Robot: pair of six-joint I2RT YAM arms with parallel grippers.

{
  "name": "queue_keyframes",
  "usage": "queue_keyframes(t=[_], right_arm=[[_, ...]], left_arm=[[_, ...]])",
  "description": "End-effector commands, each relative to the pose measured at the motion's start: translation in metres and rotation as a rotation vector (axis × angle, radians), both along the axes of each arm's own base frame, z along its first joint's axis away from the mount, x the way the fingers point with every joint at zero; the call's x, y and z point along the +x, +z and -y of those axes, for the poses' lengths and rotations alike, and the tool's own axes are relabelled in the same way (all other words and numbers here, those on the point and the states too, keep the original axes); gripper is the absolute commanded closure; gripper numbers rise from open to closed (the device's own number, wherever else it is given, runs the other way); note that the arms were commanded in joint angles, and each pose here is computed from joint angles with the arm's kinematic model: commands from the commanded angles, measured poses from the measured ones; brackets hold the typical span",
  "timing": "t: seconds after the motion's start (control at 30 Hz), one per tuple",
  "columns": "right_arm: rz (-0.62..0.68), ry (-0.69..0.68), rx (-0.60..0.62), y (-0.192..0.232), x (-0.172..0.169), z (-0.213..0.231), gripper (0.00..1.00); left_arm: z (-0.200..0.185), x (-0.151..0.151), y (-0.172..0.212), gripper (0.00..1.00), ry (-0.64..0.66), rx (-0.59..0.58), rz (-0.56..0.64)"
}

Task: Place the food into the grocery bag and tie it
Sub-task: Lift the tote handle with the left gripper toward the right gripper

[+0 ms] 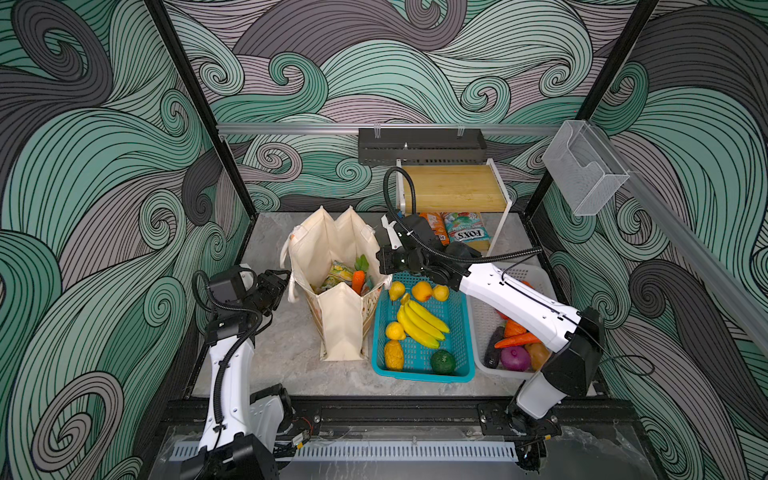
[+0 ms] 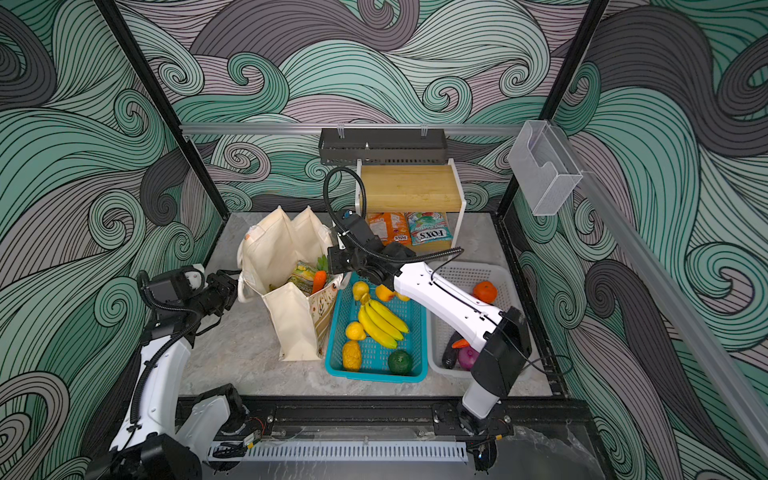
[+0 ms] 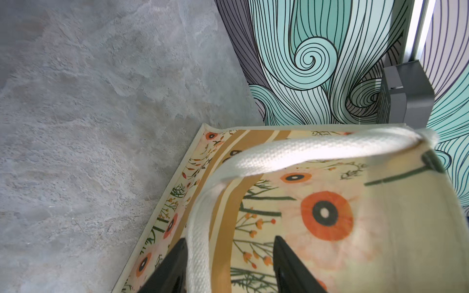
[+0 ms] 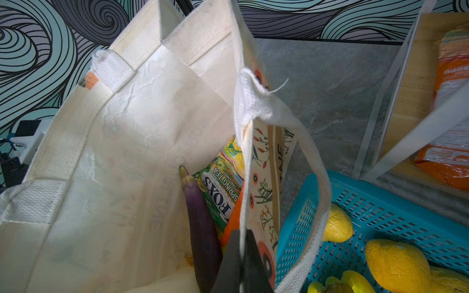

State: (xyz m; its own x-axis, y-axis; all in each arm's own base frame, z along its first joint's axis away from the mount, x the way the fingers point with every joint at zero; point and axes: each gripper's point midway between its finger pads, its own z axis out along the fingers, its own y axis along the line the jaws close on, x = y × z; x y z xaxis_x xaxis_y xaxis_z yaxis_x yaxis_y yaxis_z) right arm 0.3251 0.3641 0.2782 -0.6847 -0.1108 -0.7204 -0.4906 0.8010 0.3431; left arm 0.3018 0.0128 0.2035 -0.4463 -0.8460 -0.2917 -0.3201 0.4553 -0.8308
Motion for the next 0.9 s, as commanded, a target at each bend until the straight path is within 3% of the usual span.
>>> queue_keyframes(t=[0.0, 0.27, 0.37, 0.5, 0.6, 0.7, 0.87], right_arm=[[-0.019, 0.015, -0.012, -0.005, -0.004, 0.002, 1.00], [-0.028, 0.019, -0.011, -0.008, -0.002, -0.002, 1.00], [-0.030, 0.015, -0.013, -0.009, -0.001, -0.001, 1.00], [-0.035, 0.014, -0.017, -0.012, -0.002, -0.002, 1.00], [-0.036, 0.013, -0.018, -0.013, -0.002, -0.001, 1.00], [-0.037, 0.009, -0.019, -0.012, -0.002, 0.000, 1.00], [-0.045, 0.010, -0.019, -0.015, -0.003, 0.000, 1.00]], left_arm=[[0.002, 0.007, 0.002, 0.43, -0.015, -0.039, 0.038], [0.007, 0.022, -0.018, 0.54, -0.020, -0.099, 0.028], [0.011, 0.025, -0.019, 0.62, -0.032, -0.092, 0.030], [0.006, 0.026, -0.018, 0.65, -0.010, -0.071, 0.037], [0.007, 0.027, -0.012, 0.86, -0.029, -0.066, 0.030], [0.000, 0.022, -0.001, 1.00, -0.024, -0.045, 0.027], [-0.022, 0.006, 0.048, 1.00, 0.069, 0.065, 0.122]])
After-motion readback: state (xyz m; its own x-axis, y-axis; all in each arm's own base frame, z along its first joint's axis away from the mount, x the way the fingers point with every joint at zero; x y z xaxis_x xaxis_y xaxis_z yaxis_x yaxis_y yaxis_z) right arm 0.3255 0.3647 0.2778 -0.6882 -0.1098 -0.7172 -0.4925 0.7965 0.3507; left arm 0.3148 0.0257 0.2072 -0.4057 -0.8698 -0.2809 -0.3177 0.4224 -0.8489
